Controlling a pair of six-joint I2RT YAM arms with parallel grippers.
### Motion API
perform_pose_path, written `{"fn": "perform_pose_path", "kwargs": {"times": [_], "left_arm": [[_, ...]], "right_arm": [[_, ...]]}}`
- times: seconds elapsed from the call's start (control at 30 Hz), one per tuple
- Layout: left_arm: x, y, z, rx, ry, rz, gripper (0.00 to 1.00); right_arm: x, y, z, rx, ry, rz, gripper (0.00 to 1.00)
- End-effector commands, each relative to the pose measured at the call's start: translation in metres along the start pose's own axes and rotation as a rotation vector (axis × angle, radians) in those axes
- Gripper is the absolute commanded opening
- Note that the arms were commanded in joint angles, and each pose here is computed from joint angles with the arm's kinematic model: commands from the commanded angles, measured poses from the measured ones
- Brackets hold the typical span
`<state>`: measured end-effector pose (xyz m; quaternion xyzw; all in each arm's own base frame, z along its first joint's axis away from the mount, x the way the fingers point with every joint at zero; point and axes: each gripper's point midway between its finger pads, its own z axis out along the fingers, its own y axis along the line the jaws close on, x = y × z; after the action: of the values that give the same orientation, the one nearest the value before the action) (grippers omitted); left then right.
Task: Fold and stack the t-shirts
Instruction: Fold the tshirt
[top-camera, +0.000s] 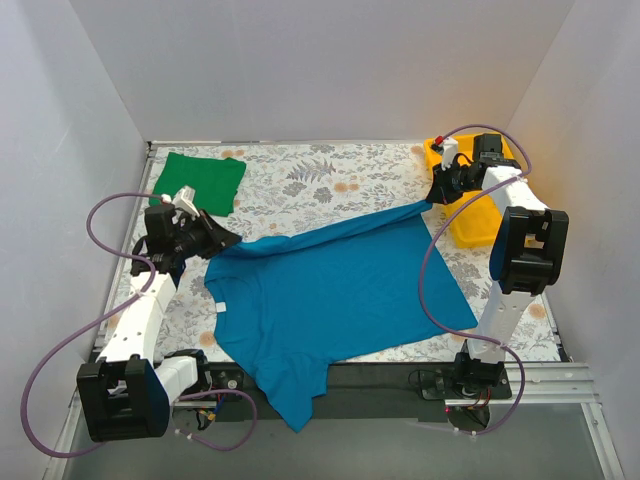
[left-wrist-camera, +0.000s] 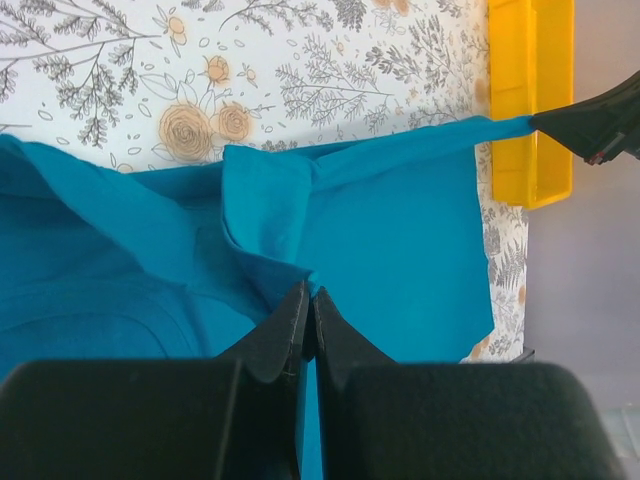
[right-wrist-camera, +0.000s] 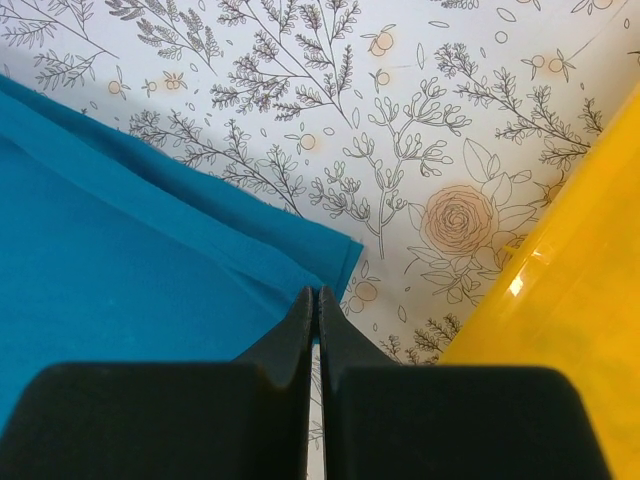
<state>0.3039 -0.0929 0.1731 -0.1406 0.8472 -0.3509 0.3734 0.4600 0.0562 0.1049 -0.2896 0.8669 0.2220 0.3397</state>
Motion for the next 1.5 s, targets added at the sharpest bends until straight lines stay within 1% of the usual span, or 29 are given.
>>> {"fn": "perform_pose_path", "kwargs": {"times": [0.0,0.47,0.57,0.6,0.7,0.83,0.87,1.0,1.03,1.13,1.23,1.47], "left_arm": [[0.011,-0.005,-0.005,0.019,0.024,-0.009,0.0],[0.031,-0.007,-0.013,0.026,0.062,-0.052,0.0],[0.036,-0.009,-0.015,0.035,0.076,-0.057,0.0],[0.038,-0.01,-0.016,0.036,0.08,-0.06,0.0],[0.047,-0.009,-0.017,0.04,0.11,-0.074,0.0],[0.058,-0.008,-0.017,0.037,0.144,-0.086,0.0],[0.062,-0.007,-0.017,0.036,0.153,-0.09,0.0],[0.069,-0.005,-0.017,0.033,0.182,-0.108,0.0],[0.071,-0.004,-0.018,0.029,0.187,-0.114,0.0],[0.084,-0.008,-0.018,0.039,0.229,-0.109,0.0],[0.091,-0.006,-0.018,0.032,0.25,-0.116,0.0],[0.104,-0.003,-0.018,-0.005,0.311,-0.139,0.0]], "right_arm": [[-0.006,-0.002,-0.009,0.027,-0.018,-0.033,0.01],[0.003,0.002,-0.012,0.034,0.001,-0.04,0.02],[0.001,0.006,-0.017,0.037,-0.004,-0.053,0.16],[-0.003,0.008,-0.022,0.042,-0.015,-0.062,0.3],[-0.014,0.018,-0.035,0.04,-0.05,-0.082,0.38],[-0.023,0.036,-0.05,0.017,-0.091,-0.095,0.46],[-0.025,0.046,-0.054,-0.006,-0.109,-0.102,0.46],[-0.012,0.076,-0.057,-0.108,-0.136,-0.091,0.48],[0.001,0.087,-0.052,-0.155,-0.128,-0.07,0.48],[0.022,0.099,-0.048,-0.192,-0.11,-0.053,0.49],[0.037,0.105,-0.044,-0.214,-0.09,-0.042,0.49],[0.045,0.111,-0.042,-0.239,-0.088,-0.038,0.49]]}}
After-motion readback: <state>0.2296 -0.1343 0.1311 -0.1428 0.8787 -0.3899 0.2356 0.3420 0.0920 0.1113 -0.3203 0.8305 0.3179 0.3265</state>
